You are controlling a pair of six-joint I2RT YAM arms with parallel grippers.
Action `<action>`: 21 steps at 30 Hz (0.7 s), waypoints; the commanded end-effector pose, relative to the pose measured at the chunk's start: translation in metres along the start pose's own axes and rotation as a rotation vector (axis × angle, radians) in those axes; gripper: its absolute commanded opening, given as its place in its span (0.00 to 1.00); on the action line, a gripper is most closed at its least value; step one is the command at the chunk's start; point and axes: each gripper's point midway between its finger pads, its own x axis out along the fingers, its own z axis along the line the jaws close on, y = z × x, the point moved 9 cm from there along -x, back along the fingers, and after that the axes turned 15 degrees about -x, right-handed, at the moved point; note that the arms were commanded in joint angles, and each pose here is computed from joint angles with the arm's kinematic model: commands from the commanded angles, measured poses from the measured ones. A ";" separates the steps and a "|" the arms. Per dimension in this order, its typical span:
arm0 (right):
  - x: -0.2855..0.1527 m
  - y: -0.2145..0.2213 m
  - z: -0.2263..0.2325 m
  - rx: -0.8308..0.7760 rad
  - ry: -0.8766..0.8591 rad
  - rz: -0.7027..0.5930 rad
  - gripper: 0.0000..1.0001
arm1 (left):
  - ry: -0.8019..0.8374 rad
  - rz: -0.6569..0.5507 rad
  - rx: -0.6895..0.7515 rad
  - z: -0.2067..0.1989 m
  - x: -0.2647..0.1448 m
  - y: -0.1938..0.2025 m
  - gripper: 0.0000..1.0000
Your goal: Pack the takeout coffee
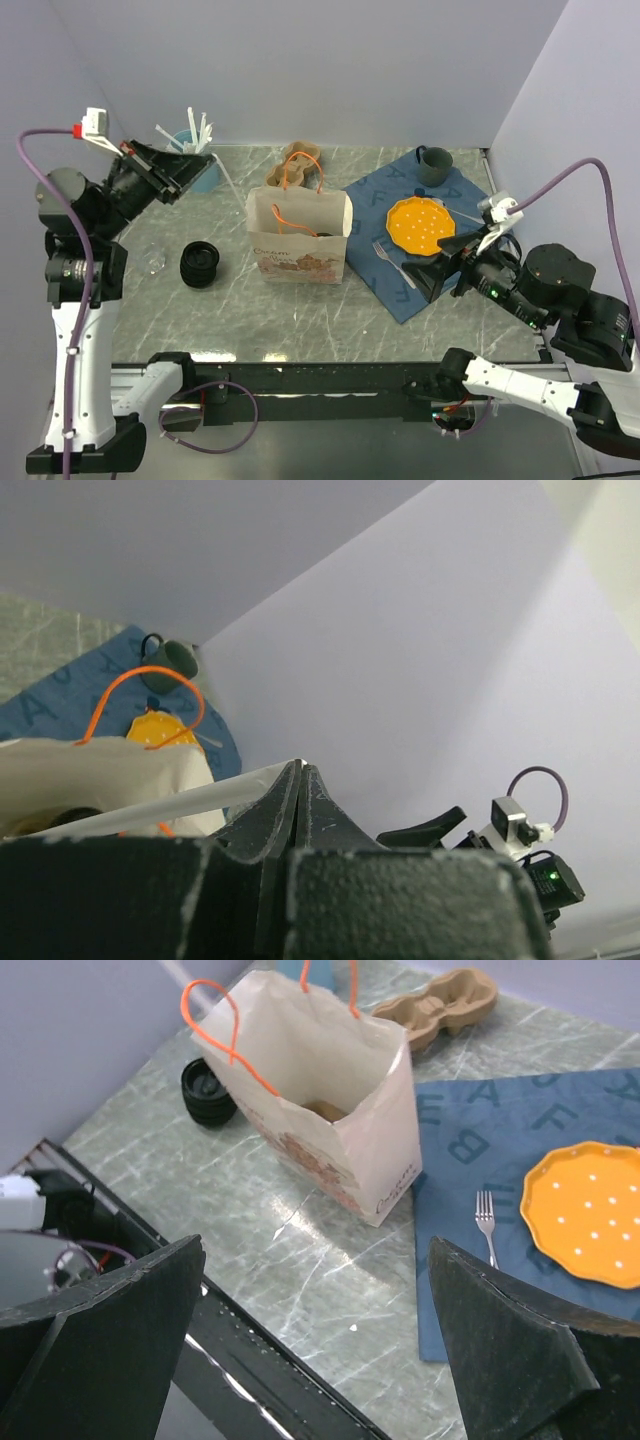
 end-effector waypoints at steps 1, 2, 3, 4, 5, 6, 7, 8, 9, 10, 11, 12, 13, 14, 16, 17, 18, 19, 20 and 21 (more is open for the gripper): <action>0.009 0.007 -0.003 0.021 0.070 0.041 1.00 | -0.028 0.033 -0.030 0.025 -0.001 0.008 0.01; 0.009 0.007 -0.003 0.017 0.073 0.047 1.00 | -0.052 0.047 -0.065 0.043 0.001 0.013 0.01; 0.010 0.007 -0.003 0.011 0.079 0.053 1.00 | -0.041 0.071 -0.076 0.047 0.004 0.018 0.01; 0.010 0.004 -0.003 0.003 0.076 0.055 1.00 | -0.016 0.068 -0.056 0.049 0.006 0.019 0.01; 0.010 0.004 -0.004 -0.003 0.077 0.065 1.00 | -0.036 0.067 -0.068 0.059 0.009 0.020 0.01; 0.010 0.004 -0.004 -0.007 0.079 0.068 1.00 | -0.036 0.072 -0.053 0.061 0.012 0.021 0.01; 0.010 0.003 -0.004 -0.007 0.079 0.073 1.00 | -0.033 0.080 -0.042 0.062 0.015 0.021 0.01; 0.010 0.003 -0.004 -0.006 0.078 0.074 1.00 | -0.046 0.092 -0.043 0.066 0.020 0.021 0.01; 0.010 0.003 -0.003 -0.003 0.072 0.074 1.00 | -0.060 0.101 -0.031 0.069 0.023 0.022 0.01; 0.010 0.004 -0.002 -0.001 0.067 0.076 1.00 | -0.074 0.112 -0.033 0.073 0.026 0.023 0.01; 0.010 0.004 -0.002 0.002 0.066 0.074 1.00 | -0.095 0.126 -0.040 0.079 0.031 0.023 0.05; 0.011 0.005 -0.002 0.007 0.063 0.073 1.00 | -0.105 0.132 -0.023 0.083 0.034 0.023 0.16; 0.012 0.007 -0.001 0.005 0.058 0.082 1.00 | -0.132 0.127 -0.019 0.088 0.035 0.022 0.43; 0.013 0.007 0.000 0.003 0.057 0.092 1.00 | -0.173 0.124 -0.018 0.091 0.035 0.021 0.57; 0.015 0.009 0.001 0.000 0.052 0.127 1.00 | -0.205 0.086 0.047 0.092 0.035 0.016 0.76; 0.016 0.011 0.001 -0.003 0.053 0.149 1.00 | -0.216 0.075 0.065 0.089 0.033 0.015 0.77; 0.016 0.010 0.002 0.014 0.052 0.165 1.00 | -0.225 0.068 0.100 0.088 0.032 0.013 0.80; 0.017 0.010 0.004 0.009 0.046 0.193 1.00 | -0.235 0.056 0.117 0.087 0.031 0.012 0.99; 0.017 0.008 0.006 0.015 0.026 0.199 1.00 | -0.237 0.051 0.135 0.082 0.030 0.010 0.97; 0.017 0.006 0.007 0.050 0.031 0.209 1.00 | -0.257 0.064 0.158 0.084 0.027 0.011 0.97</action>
